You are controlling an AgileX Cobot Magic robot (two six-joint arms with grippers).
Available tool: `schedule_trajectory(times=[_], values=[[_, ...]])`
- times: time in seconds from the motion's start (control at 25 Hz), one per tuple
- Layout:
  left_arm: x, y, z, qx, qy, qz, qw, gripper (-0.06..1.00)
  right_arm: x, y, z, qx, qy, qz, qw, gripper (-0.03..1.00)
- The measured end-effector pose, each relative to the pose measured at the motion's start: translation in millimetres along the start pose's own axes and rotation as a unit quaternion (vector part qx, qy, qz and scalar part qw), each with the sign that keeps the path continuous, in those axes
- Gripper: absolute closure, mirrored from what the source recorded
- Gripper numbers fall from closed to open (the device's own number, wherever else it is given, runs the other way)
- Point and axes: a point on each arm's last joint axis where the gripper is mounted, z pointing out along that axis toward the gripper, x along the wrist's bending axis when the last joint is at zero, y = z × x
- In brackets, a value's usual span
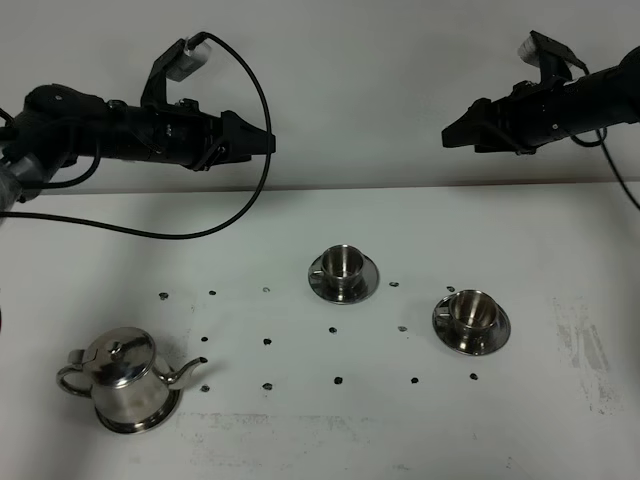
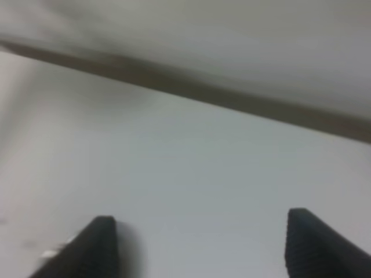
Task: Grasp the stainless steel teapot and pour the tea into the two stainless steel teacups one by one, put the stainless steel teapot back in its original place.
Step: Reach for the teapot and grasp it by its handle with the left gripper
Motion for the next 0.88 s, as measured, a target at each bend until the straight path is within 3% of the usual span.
schedule_trajectory(times=[0.12, 0.24, 0.36, 0.68, 0.88], values=[[-11.1, 5.9, -6.6, 0.027, 0.046, 0.058, 0.997, 0.37, 2.9, 0.0, -0.2, 0.028, -0.079, -0.015, 0.996, 0.37], [-22.9, 12.1, -15.5, 0.053, 0.086, 0.098, 0.990, 0.37, 13.1, 2.3, -4.7, 0.047, -0.124, -0.033, 0.991, 0.37], [-34.0, 21.3, -31.1, 0.060, 0.114, 0.116, 0.985, 0.38, 32.8, 9.9, -21.8, 0.047, -0.134, -0.033, 0.989, 0.37], [-73.5, 26.9, -83.9, 0.028, 0.146, 0.135, 0.980, 0.46, 73.7, 22.9, -88.4, 0.035, -0.172, -0.043, 0.984, 0.42], [-101.8, 14.6, -126.1, -0.022, 0.177, 0.154, 0.972, 0.46, 95.7, 14.4, -111.9, 0.041, -0.146, -0.030, 0.988, 0.43]])
